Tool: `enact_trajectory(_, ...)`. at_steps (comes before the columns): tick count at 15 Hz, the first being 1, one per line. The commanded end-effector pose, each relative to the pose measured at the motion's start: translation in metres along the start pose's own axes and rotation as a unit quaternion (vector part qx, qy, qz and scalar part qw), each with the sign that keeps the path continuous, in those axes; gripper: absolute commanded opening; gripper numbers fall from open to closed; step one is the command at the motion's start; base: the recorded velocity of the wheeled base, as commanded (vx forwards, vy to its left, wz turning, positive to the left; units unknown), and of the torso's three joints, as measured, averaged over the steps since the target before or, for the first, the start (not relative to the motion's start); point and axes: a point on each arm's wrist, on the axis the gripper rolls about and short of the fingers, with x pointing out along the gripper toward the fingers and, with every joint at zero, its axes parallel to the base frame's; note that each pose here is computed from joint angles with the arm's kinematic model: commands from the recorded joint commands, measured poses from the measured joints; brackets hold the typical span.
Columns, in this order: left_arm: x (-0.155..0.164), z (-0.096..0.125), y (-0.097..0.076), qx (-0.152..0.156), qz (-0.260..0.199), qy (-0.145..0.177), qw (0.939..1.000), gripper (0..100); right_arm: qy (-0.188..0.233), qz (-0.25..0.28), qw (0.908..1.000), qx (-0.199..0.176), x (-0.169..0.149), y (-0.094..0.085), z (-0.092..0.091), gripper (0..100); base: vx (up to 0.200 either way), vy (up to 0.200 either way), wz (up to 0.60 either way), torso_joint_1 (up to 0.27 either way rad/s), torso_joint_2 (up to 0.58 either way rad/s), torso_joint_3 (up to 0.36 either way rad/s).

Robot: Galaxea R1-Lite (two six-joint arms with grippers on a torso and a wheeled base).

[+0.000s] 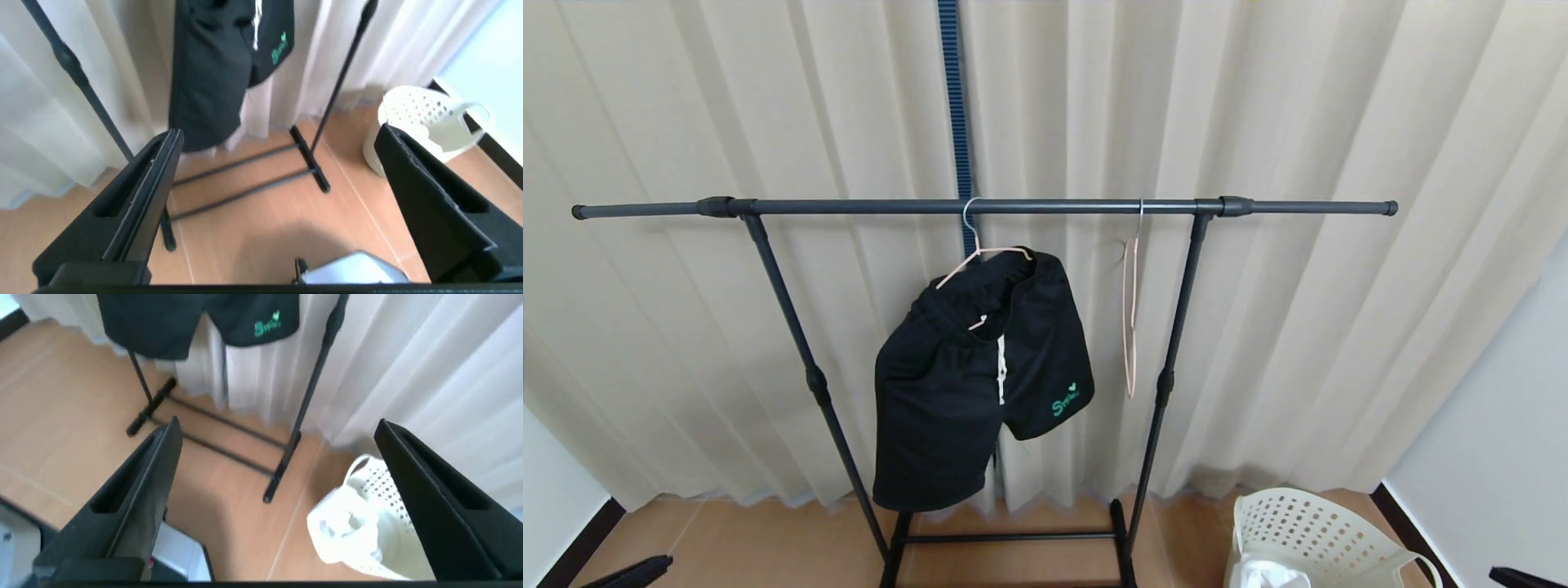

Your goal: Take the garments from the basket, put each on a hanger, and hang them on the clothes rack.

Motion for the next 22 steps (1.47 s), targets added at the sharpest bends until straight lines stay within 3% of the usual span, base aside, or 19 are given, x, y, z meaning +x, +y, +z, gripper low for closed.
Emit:
enact_trajectory(1, -0.027, -0.023, -0.006, 0.013, -0.021, -0.033, 0.9992, 100, -0.009, 0.009, 0.9999, 0.001, -0.015, -0.002, -0.029, 100, 0.0, 0.0, 0.0, 0.0, 0.0, 0.0)
enact_trajectory(3, -0.038, -0.04, -0.007, 0.016, -0.035, -0.031, 0.9988, 100, -0.018, -0.001, 0.9998, 0.008, -0.02, -0.003, -0.03, 100, 0.0, 0.0, 0.0, 0.0, 0.0, 0.0)
enact_trajectory(6, -0.039, -0.042, -0.007, 0.019, 0.005, -0.043, 0.9989, 100, -0.037, -0.07, 0.9962, 0.036, -0.023, -0.003, -0.032, 100, 0.0, 0.0, 0.0, 0.0, 0.0, 0.0)
enact_trajectory(7, -0.042, -0.043, -0.007, 0.034, 0.046, -0.062, 0.9965, 100, -0.061, -0.113, 0.9906, 0.049, -0.027, -0.002, -0.034, 100, 0.0, 0.0, 0.0, 0.0, 0.0, 0.0)
enact_trajectory(9, -0.044, -0.044, -0.009, 0.033, 0.083, -0.077, 0.993, 100, -0.082, -0.149, 0.9837, 0.058, -0.03, -0.001, -0.035, 100, 0.0, 0.0, 0.0, 0.0, 0.0, 0.0)
enact_trajectory(11, -0.049, -0.047, -0.012, 0.035, 0.136, -0.115, 0.9833, 100, -0.124, -0.189, 0.9719, 0.066, -0.036, 0.002, -0.039, 100, 0.0, 0.0, 0.0, 0.0, 0.0, 0.0)
enact_trajectory(13, -0.053, -0.05, -0.014, 0.047, 0.13, -0.149, 0.9791, 100, -0.145, -0.21, 0.9638, 0.078, -0.038, 0.004, -0.04, 100, 0.0, 0.0, 0.0, 0.0, 0.0, 0.0)
enact_trajectory(14, -0.053, -0.05, -0.014, 0.045, 0.129, -0.149, 0.9792, 100, -0.152, -0.221, 0.96, 0.081, -0.039, 0.005, -0.04, 100, 0.0, 0.0, 0.0, 0.0, 0.0, 0.0)
enact_trajectory(15, -0.053, -0.05, -0.014, 0.043, 0.128, -0.15, 0.9794, 100, -0.186, -0.226, 0.9527, 0.08, -0.042, 0.008, -0.043, 100, 0.0, 0.0, 0.0, 0.0, 0.0, 0.0)
enact_trajectory(22, -0.053, -0.05, -0.014, 0.035, 0.112, -0.153, 0.9814, 100, -0.187, -0.221, 0.9536, 0.082, -0.042, 0.009, -0.043, 100, 0.0, 0.0, 0.0, 0.0, 0.0, 0.0)
